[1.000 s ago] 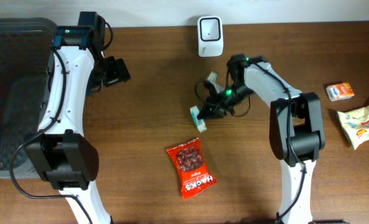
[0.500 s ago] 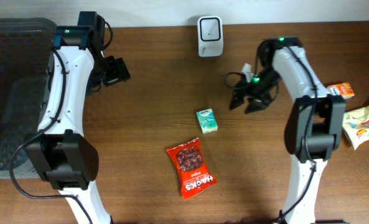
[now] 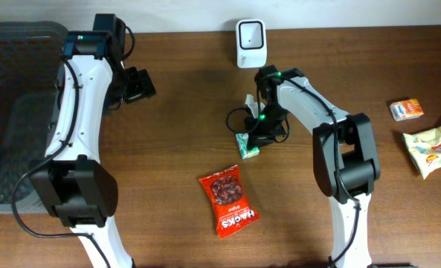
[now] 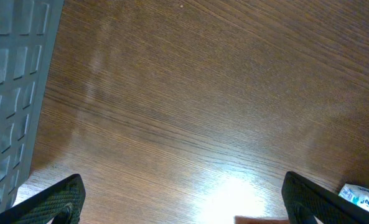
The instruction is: Scan the item barcode
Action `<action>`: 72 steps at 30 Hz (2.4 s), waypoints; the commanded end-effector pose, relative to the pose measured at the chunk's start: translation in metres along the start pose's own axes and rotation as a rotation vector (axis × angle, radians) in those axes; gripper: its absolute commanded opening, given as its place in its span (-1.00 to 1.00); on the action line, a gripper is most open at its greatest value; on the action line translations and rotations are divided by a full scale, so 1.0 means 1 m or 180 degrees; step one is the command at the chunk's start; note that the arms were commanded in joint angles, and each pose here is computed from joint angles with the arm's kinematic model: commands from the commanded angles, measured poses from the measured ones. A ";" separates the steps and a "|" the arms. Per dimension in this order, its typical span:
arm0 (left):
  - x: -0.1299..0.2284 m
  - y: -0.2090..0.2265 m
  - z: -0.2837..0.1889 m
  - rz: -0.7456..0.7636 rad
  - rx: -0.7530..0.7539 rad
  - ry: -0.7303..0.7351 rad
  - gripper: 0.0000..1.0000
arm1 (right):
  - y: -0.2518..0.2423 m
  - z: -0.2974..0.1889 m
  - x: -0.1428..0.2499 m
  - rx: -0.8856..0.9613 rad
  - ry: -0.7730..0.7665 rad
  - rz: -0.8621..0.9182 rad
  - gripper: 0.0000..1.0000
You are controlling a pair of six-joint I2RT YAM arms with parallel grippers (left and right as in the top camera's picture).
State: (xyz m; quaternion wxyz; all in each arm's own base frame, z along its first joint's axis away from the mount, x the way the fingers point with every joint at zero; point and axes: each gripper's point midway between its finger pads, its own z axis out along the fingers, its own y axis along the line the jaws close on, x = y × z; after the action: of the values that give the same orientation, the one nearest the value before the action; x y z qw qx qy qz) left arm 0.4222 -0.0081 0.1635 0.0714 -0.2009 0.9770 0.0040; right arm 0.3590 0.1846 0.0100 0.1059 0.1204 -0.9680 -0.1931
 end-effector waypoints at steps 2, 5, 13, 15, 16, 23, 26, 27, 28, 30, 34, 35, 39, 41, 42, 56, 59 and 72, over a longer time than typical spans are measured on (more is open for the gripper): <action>-0.003 0.005 -0.009 -0.0075 0.0026 -0.0076 0.98 | 0.021 -0.022 -0.011 -0.0809 -0.0163 -0.0093 -0.92; -0.003 0.005 -0.009 -0.0075 0.0026 -0.0076 0.98 | 0.045 -0.077 -0.026 -0.2113 -0.0569 -0.0155 -0.92; -0.005 0.004 -0.010 -0.0075 0.0037 -0.0096 0.98 | 0.035 -0.169 -0.040 -0.3581 -0.1249 -0.0138 -0.92; -0.004 0.005 -0.010 -0.0075 0.0033 -0.0089 0.98 | 0.036 -0.171 -0.041 -0.3597 -0.1277 -0.0185 -0.92; -0.004 0.005 -0.010 -0.0075 0.0033 -0.0089 0.98 | 0.036 -0.171 -0.041 -0.3596 -0.1280 -0.0190 -0.92; -0.005 0.004 -0.010 -0.0074 0.0038 -0.0098 0.98 | 0.036 -0.171 -0.042 -0.3588 -0.1304 -0.0225 -0.92; -0.005 0.004 -0.010 -0.0073 0.0040 -0.0100 0.98 | 0.036 -0.173 -0.044 -0.3555 -0.1341 -0.0280 -0.92; -0.006 0.004 -0.010 -0.0075 0.0044 -0.0110 0.98 | 0.034 -0.172 -0.047 -0.3412 -0.1351 -0.0299 -0.92; -0.007 0.003 -0.010 -0.0075 0.0055 -0.0131 0.98 | 0.027 -0.163 -0.052 -0.3093 -0.1279 -0.0167 -0.92; -0.011 0.001 -0.010 -0.0077 0.0075 -0.0175 0.98 | -0.006 -0.139 -0.069 -0.1967 -0.1141 0.0423 -0.92; -0.011 0.001 -0.010 -0.0077 0.0077 -0.0182 0.98 | -0.045 -0.182 -0.103 -0.0206 -0.1713 0.0838 -0.92; -0.013 0.000 -0.009 -0.0077 0.0083 -0.0194 0.99 | -0.053 -0.203 -0.112 0.0224 -0.1974 0.0887 -0.92; -0.020 -0.003 -0.004 -0.0081 0.0107 -0.0243 0.98 | -0.065 -0.271 -0.151 0.1826 -0.3040 0.0849 -0.92; -0.020 -0.003 0.000 -0.0079 0.0097 -0.0219 0.98 | -0.056 -0.278 -0.168 0.2193 -0.3248 0.0624 -0.92; -0.019 -0.003 0.003 -0.0078 0.0086 -0.0200 0.98 | -0.048 -0.279 -0.178 0.2344 -0.3339 0.0449 -0.92; -0.006 -0.032 0.029 0.0146 0.0039 -0.0023 0.99 | -0.043 -0.273 -0.194 0.2523 -0.3496 0.0431 -0.92; -0.002 -0.037 0.029 0.0332 0.0141 0.0030 0.98 | -0.079 -0.340 -0.144 0.2348 -0.3738 0.1184 -0.92; 0.049 -0.099 0.023 0.1064 0.0476 0.0305 0.99 | -0.369 -0.282 0.060 0.1942 -0.2071 0.3483 -0.87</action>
State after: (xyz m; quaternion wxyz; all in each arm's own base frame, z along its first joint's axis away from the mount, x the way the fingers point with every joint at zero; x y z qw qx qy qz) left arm 0.4251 -0.0978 0.1370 0.0430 -0.0626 0.9954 -0.0587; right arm 0.4606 -0.2413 0.1444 -0.1654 -0.3920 -0.8920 0.1527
